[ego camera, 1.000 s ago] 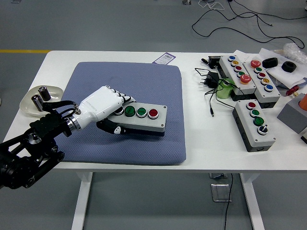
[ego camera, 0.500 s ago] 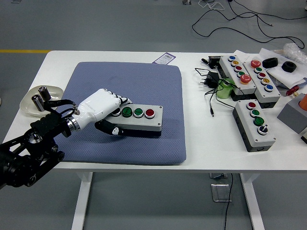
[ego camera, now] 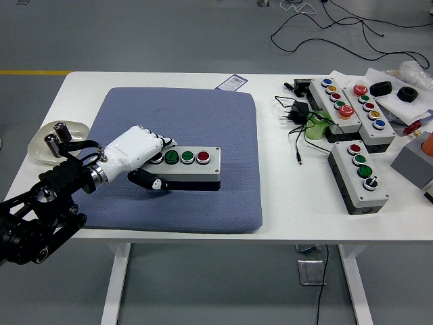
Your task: Pick up the button,place it on the desk,press the button,press the button
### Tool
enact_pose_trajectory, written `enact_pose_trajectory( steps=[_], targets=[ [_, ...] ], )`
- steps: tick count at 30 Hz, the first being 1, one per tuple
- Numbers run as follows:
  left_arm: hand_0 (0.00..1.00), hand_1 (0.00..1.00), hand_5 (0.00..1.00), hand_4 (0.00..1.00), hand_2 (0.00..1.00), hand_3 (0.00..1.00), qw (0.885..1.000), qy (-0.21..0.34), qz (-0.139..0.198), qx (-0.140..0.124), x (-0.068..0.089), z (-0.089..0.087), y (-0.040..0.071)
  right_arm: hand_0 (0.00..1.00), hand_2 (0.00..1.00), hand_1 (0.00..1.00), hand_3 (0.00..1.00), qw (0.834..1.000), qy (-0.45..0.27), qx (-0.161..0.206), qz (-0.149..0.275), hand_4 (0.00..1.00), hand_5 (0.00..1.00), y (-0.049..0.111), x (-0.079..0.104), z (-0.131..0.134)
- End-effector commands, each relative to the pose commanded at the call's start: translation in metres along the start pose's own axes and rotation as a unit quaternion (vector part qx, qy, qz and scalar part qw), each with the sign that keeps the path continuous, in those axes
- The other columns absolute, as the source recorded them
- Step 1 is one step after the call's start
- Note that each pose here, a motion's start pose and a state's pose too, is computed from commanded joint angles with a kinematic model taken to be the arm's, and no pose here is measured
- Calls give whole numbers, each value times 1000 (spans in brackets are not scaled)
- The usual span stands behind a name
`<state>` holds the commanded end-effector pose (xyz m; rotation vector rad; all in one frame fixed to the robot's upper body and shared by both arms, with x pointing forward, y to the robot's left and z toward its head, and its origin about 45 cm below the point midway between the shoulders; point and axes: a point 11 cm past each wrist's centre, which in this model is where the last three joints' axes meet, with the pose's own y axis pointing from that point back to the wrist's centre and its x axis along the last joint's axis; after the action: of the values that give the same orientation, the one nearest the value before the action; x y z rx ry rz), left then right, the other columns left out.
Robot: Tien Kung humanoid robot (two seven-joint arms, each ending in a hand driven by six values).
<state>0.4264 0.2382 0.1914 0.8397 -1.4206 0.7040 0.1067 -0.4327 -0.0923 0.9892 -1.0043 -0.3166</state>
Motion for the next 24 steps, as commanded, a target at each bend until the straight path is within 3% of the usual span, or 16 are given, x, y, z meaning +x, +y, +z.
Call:
enact_pose_trajectory(
  steps=[4, 5, 10, 11, 16, 17, 22, 23, 24],
  targets=[
    [2, 37, 496, 933, 72, 274, 1000, -5, -5, 4, 0, -1, 0, 673, 692, 646, 637, 1000, 0, 0, 0, 315, 193, 0, 0, -1],
    [48, 137, 527, 937, 191, 399, 1000, -6, -8, 7, -1, -2, 0, 672, 691, 647, 636, 1000, 0, 0, 0, 315, 192, 0, 0, 0],
    [48, 137, 527, 937, 191, 399, 1000, -18, -15, 12, -3, -4, 1, 672, 691, 647, 636, 1000, 0, 0, 1, 315, 192, 0, 1, 0],
    [134, 285, 567, 946, 315, 482, 1000, -21, -16, 13, -3, -4, 2, 672, 691, 647, 636, 1000, 0, 0, 1, 315, 192, 0, 1, 0],
    [134, 285, 567, 946, 315, 482, 999, -29, -10, 19, -2, -5, 2, 672, 691, 647, 636, 1000, 1, 0, 1, 315, 192, 0, 1, 0],
    [405, 462, 750, 998, 448, 534, 999, -29, -9, 20, -2, -5, 2, 672, 691, 646, 635, 1000, 1, 0, 1, 314, 193, 0, 1, 0],
    [405, 462, 750, 998, 448, 534, 999, -28, -9, 30, 0, -8, 2, 672, 691, 646, 635, 1000, 1, 0, 2, 314, 193, 0, 1, 0],
    [579, 607, 781, 998, 602, 594, 999, -27, -11, 32, -1, -8, 2, 672, 691, 646, 635, 1000, 1, 0, 2, 314, 193, 0, 1, 0],
    [579, 607, 781, 998, 602, 594, 999, -25, -14, 35, -1, -9, 2, 672, 691, 646, 635, 1000, 1, 0, 2, 314, 193, 0, 1, 0]
  ],
)
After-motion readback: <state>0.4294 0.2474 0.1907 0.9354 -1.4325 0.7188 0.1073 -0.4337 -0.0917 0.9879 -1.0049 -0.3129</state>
